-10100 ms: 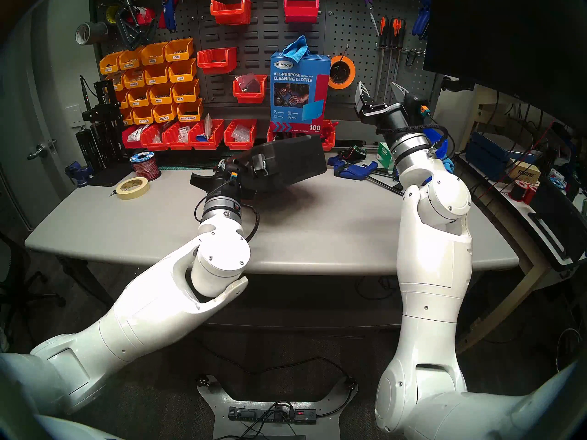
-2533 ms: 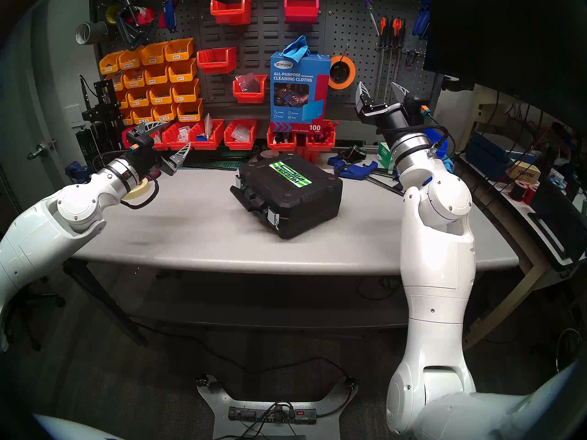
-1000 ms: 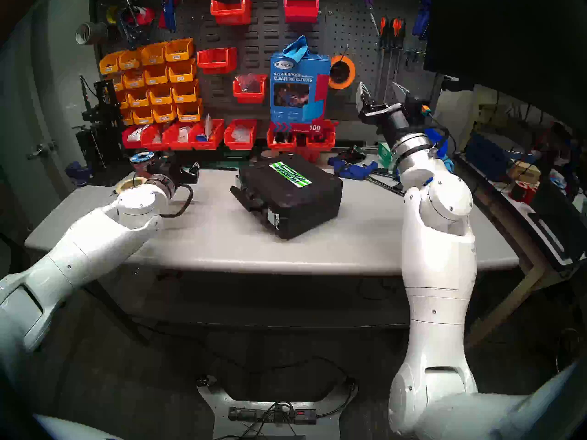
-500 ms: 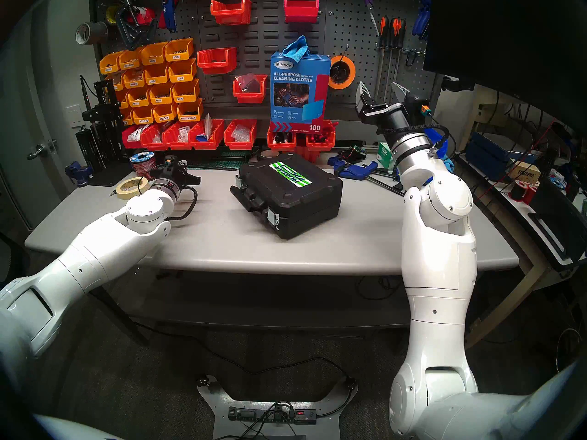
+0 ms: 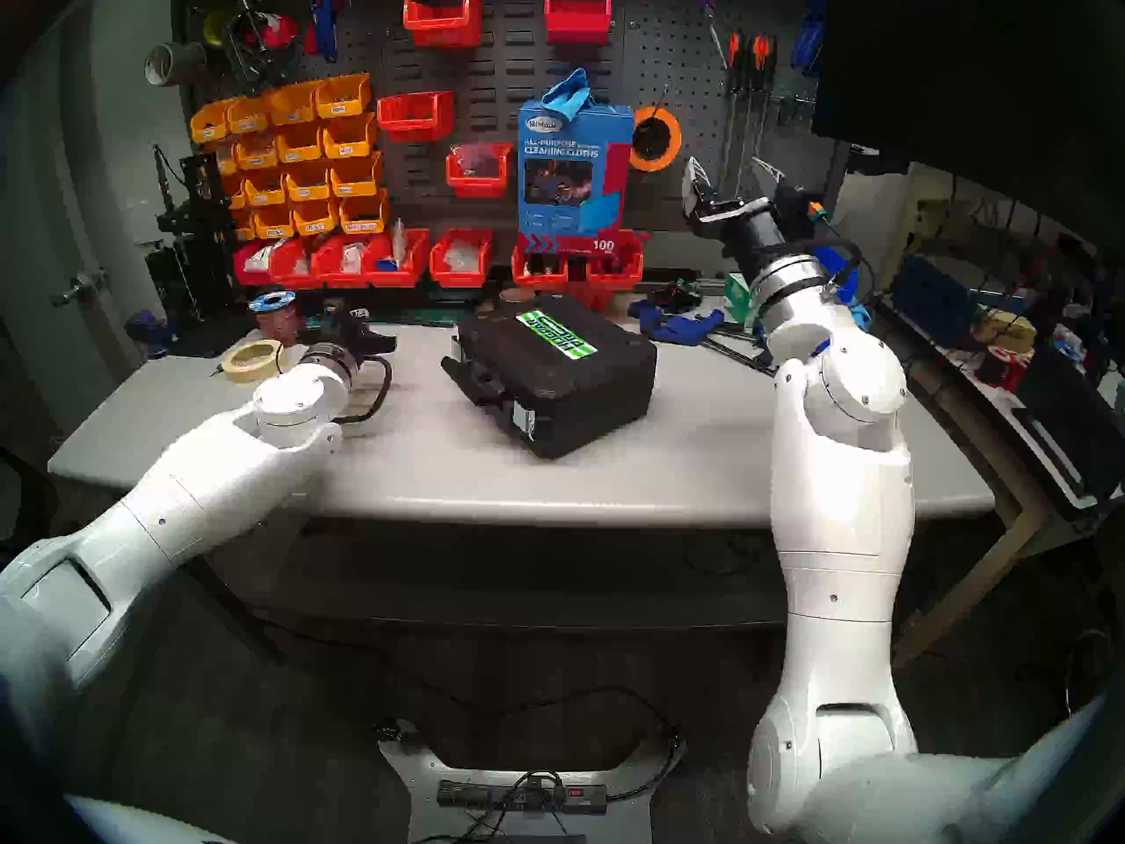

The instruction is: Open the tool box

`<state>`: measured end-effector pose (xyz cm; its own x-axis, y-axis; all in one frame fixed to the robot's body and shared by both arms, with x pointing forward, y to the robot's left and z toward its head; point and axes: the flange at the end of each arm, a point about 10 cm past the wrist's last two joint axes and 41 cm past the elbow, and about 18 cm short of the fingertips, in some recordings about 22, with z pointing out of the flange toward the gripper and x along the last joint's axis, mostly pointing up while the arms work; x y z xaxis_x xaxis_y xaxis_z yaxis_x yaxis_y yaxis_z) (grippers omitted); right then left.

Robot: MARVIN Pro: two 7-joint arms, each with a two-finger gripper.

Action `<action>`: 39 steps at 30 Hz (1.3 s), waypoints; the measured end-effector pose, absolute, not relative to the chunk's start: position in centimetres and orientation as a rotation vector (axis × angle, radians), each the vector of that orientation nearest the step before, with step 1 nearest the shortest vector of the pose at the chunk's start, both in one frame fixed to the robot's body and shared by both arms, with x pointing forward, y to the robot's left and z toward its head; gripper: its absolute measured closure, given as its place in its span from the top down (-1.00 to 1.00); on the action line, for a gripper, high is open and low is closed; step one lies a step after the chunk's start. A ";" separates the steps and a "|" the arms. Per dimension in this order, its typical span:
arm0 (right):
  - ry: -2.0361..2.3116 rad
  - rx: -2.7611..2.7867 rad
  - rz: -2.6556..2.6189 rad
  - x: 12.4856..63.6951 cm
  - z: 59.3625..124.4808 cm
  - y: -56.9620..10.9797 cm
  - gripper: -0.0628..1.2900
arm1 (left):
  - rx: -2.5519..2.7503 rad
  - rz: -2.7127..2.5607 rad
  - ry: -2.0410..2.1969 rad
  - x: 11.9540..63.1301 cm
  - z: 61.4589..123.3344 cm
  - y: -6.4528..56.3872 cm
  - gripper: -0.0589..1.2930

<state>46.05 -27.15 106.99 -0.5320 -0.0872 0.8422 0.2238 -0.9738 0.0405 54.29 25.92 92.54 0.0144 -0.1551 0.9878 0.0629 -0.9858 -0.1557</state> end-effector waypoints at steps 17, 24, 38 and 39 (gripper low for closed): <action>-0.214 -1.415 -2.594 46.0 107.0 -27.1 0.92 | -2.193 -2.125 0.120 53.7 92.3 22.6 -0.94; -0.215 -1.415 -2.594 46.0 107.0 -27.1 0.92 | -2.273 -2.139 0.156 52.6 92.8 20.3 -0.94; -0.214 -1.415 -2.594 46.0 107.0 -27.1 0.92 | -2.408 -2.112 0.254 49.5 92.4 17.7 -0.94; -0.214 -1.415 -2.594 46.0 107.0 -27.1 0.92 | -2.413 -2.108 0.258 49.3 92.4 17.8 -0.94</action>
<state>46.05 -27.14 106.98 -0.5311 -0.0876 0.8428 0.2244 -0.9737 0.0402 49.31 17.75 92.37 0.1284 -0.0725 0.9891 -0.1680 -0.9845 -0.0504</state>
